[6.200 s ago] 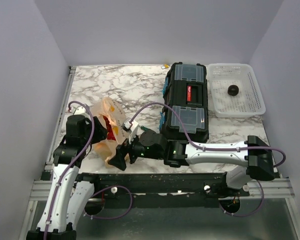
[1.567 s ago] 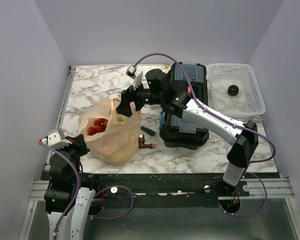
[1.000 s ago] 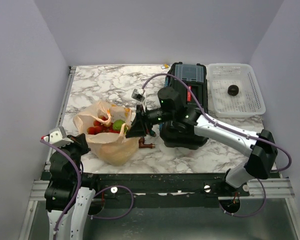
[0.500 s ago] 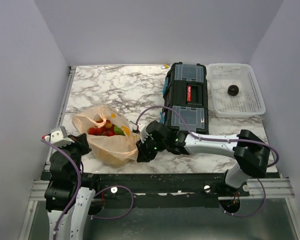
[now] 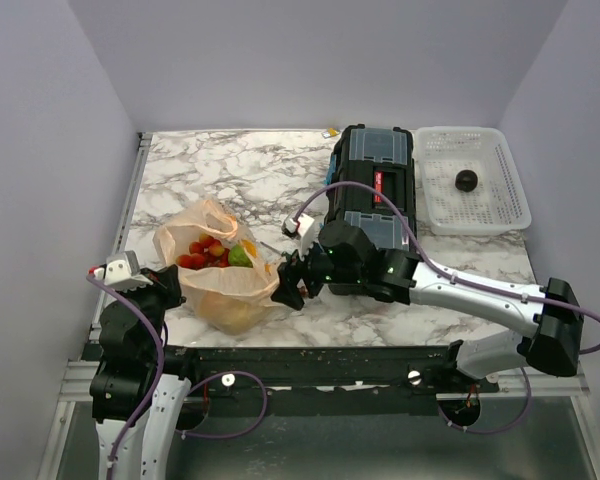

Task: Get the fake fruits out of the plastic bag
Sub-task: Adjust the plastic bag at the center of the board.

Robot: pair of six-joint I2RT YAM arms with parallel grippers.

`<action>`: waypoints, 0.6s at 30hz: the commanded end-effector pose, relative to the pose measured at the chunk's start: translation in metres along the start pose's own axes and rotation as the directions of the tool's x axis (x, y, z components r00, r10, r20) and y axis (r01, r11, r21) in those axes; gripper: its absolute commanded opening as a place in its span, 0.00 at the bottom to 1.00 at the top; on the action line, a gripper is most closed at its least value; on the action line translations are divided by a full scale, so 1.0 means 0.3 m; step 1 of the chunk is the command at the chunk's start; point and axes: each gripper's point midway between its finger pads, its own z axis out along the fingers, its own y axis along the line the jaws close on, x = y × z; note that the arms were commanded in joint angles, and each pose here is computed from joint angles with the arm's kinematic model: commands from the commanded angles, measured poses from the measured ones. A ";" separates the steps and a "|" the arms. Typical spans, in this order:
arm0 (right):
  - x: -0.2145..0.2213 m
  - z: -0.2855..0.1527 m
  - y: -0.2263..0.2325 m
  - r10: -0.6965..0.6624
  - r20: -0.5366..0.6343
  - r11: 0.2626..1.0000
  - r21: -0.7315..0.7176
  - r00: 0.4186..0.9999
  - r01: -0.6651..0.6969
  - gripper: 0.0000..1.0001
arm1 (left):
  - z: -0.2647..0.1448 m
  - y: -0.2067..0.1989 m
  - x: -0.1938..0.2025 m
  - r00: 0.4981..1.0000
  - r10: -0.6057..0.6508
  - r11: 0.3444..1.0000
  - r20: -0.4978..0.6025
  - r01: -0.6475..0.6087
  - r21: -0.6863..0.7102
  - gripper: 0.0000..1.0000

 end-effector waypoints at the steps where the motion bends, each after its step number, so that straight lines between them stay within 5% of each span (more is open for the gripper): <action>1: -0.131 -0.059 0.024 -0.022 0.064 1.000 0.021 0.998 0.021 0.82 | 0.007 -0.022 -0.003 1.000 0.013 0.999 0.003 -0.013 0.038 0.00; 18: -0.397 -0.082 0.233 0.034 0.217 0.968 -0.248 0.976 0.022 1.00 | 0.006 -0.017 -0.003 1.000 0.012 0.999 0.007 -0.012 0.031 0.00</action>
